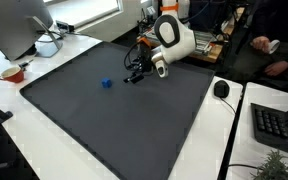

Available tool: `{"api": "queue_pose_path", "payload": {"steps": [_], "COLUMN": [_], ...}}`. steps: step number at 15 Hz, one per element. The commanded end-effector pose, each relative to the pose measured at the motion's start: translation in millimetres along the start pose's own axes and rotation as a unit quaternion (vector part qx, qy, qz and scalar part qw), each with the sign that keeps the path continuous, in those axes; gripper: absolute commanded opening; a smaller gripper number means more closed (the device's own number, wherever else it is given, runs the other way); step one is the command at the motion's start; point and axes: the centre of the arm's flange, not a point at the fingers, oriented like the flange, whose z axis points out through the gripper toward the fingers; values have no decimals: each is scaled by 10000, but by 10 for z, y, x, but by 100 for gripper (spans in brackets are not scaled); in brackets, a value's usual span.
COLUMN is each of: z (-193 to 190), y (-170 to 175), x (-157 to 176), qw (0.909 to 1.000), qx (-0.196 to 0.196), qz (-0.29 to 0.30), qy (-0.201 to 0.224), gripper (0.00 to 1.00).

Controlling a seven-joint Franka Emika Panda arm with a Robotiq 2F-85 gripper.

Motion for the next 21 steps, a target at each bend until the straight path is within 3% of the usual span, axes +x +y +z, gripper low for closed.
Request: {"api": "queue_pose_path", "payload": {"steps": [1, 9, 21], "z": [205, 288, 895], "y": [212, 246, 262], "x": [10, -26, 21], "qw": [9994, 9996, 9987], "qx": [-139, -109, -53], "qz": [-181, -52, -55], "qy": [-272, -272, -495], "gripper": [100, 100, 100]}}
